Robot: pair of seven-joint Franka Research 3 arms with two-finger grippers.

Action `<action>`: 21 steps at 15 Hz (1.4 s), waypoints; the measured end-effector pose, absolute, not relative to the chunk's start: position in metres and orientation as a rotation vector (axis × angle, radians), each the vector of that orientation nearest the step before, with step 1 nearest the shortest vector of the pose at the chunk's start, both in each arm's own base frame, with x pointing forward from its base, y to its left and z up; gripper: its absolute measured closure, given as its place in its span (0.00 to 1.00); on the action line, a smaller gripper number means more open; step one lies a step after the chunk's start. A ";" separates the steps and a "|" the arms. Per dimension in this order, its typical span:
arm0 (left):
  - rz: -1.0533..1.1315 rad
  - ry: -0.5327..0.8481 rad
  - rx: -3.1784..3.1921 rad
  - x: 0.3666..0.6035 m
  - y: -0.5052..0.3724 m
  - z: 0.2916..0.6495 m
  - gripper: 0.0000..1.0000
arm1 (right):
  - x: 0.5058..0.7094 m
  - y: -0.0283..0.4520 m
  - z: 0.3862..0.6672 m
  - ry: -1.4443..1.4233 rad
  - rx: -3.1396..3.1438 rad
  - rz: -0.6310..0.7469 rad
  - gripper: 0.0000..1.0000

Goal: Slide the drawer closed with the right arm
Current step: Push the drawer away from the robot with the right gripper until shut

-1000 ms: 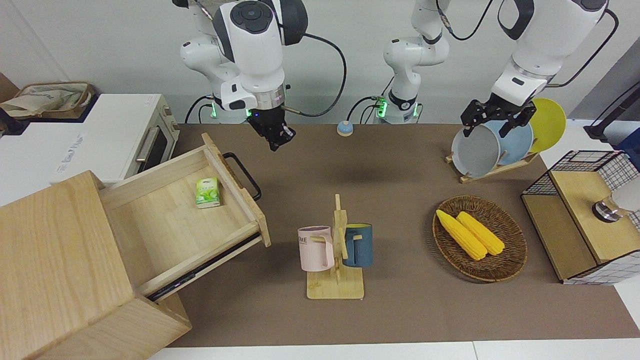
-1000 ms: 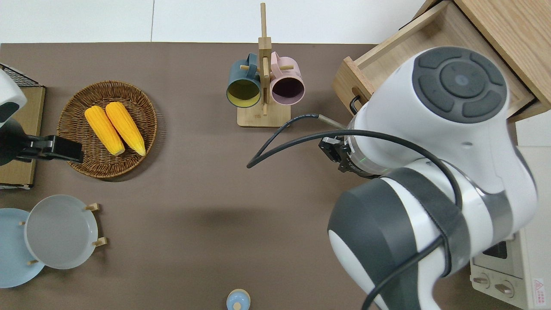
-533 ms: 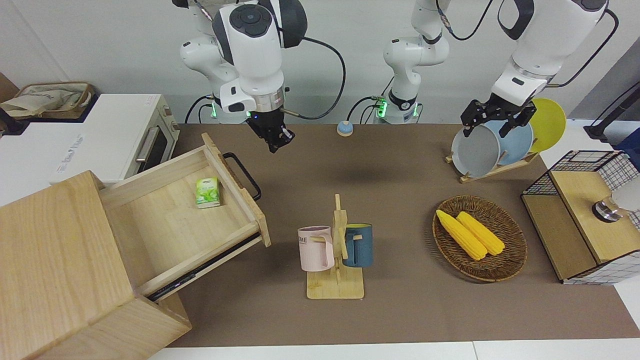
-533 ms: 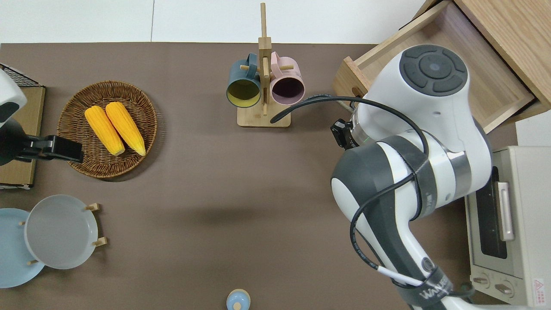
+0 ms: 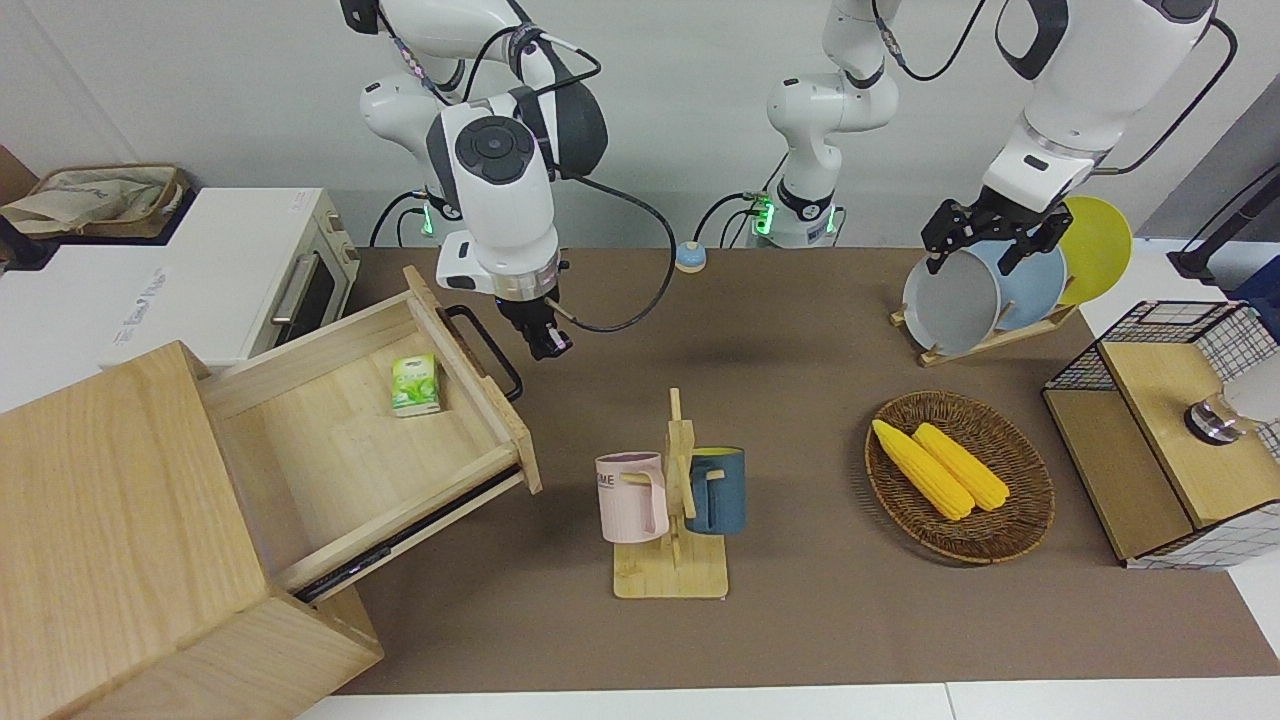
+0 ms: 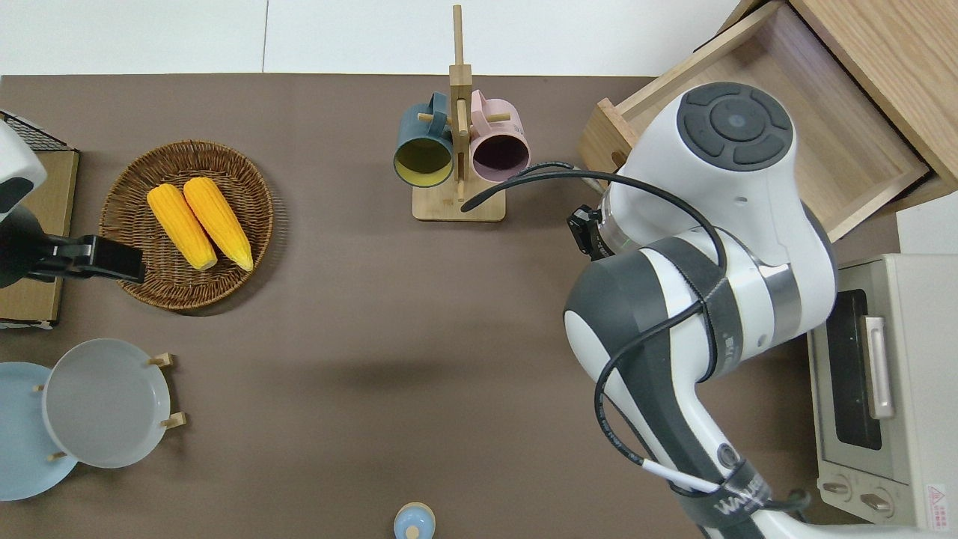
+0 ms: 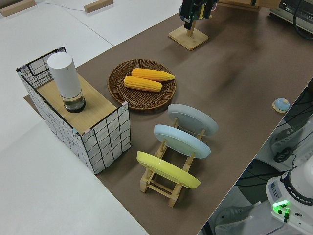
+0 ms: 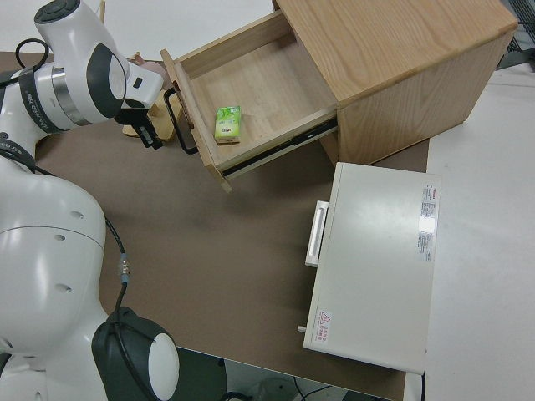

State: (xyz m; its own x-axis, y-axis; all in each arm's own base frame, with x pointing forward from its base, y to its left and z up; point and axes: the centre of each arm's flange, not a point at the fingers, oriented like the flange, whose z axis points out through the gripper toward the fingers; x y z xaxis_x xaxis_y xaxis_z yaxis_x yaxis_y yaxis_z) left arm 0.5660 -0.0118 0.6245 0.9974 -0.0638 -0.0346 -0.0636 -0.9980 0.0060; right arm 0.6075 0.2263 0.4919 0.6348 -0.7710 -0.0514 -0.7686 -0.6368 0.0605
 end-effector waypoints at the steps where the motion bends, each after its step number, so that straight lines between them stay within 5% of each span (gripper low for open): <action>1: -0.055 -0.100 3.135 0.566 -0.012 0.625 0.00 | 0.609 0.225 0.490 -1.330 2.810 -0.108 0.99; 21: -0.054 -0.100 3.135 0.566 -0.012 0.625 0.00 | 0.650 0.153 0.475 -1.470 2.756 -0.066 0.99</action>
State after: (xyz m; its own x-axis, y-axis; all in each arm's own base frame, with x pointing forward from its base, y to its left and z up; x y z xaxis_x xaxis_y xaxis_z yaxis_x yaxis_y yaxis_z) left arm 0.5660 -0.0118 0.6245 0.9974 -0.0638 -0.0346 -0.0636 -0.9980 0.0060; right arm 0.6501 0.1527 0.4747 0.5561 -0.8306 -0.0292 -0.8299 -0.5568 0.0353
